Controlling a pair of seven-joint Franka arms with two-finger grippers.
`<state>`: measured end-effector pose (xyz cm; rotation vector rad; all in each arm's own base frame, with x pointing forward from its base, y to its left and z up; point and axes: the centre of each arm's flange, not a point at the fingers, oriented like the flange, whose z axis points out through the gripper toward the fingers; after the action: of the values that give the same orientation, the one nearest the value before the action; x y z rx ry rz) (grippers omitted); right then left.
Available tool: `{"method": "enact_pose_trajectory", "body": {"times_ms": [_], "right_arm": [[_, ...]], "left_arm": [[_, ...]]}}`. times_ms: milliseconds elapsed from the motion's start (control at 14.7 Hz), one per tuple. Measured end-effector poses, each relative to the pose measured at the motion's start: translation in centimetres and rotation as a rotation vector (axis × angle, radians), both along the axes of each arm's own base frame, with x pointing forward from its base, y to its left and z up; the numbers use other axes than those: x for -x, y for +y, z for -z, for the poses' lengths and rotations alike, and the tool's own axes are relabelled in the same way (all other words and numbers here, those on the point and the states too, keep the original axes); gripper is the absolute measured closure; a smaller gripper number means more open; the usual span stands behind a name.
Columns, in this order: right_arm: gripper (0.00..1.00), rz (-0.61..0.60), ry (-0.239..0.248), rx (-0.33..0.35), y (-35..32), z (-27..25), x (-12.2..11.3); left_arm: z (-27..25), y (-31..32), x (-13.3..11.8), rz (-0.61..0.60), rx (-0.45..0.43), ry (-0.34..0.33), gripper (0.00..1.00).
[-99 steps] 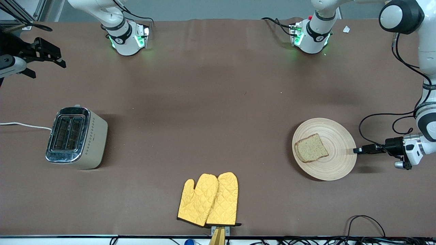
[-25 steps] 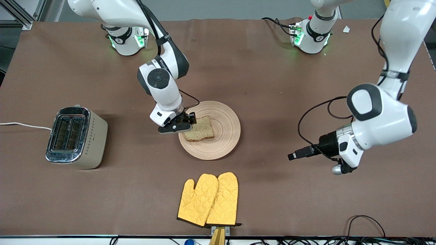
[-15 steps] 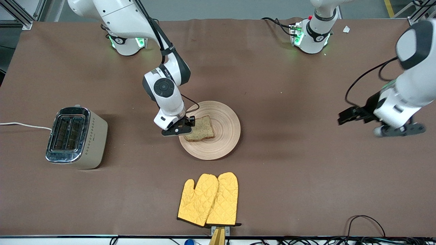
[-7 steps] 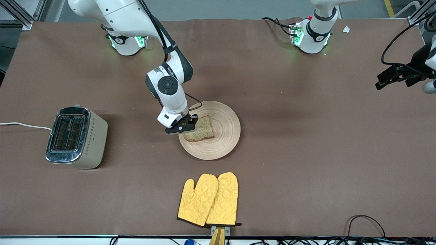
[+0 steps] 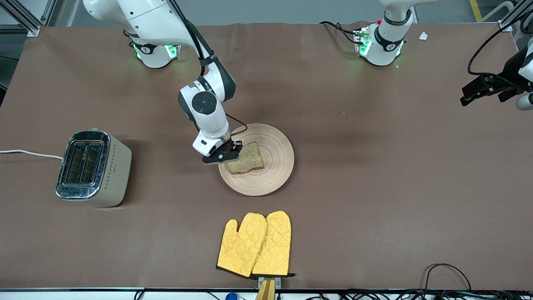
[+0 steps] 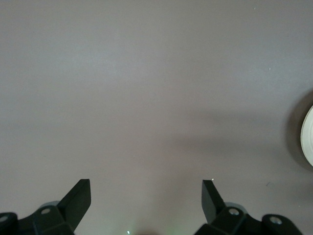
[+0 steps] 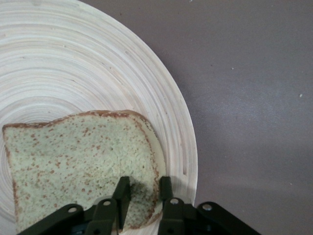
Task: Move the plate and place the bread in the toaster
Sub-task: 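Close the right gripper on the bread while the left gripper withdraws, then lift the bread with the right gripper and carry it over the toaster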
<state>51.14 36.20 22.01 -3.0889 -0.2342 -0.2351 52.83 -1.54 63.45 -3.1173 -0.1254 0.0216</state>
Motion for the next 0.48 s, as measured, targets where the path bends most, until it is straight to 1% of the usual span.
{"method": "enact_pose_trajectory", "body": {"times_ms": [136,204,272,340,409,477], "right_arm": [[0.70,0.000,-0.011,-0.007,-0.12,0.19,0.11],[0.73,0.000,-0.012,-0.008,-0.14,0.19,0.11],[0.80,0.000,-0.013,-0.009,-0.14,0.17,0.09],[0.80,0.000,-0.013,-0.009,-0.14,0.17,0.09],[0.83,-0.001,-0.013,-0.008,-0.14,0.17,0.10],[0.91,-0.001,-0.014,-0.009,-0.13,0.11,0.08]], "left_arm": [[-0.30,0.00,0.09,0.000,0.000,0.001,0.00],[-0.46,0.00,0.11,0.000,0.000,0.000,0.00],[-0.50,0.00,0.08,0.000,0.000,0.001,0.00],[-0.34,0.01,0.01,0.000,0.001,0.005,0.00],[-0.04,0.03,-0.14,0.001,0.001,0.012,0.00],[0.30,0.06,-0.33,0.001,0.002,0.018,0.00]]}}
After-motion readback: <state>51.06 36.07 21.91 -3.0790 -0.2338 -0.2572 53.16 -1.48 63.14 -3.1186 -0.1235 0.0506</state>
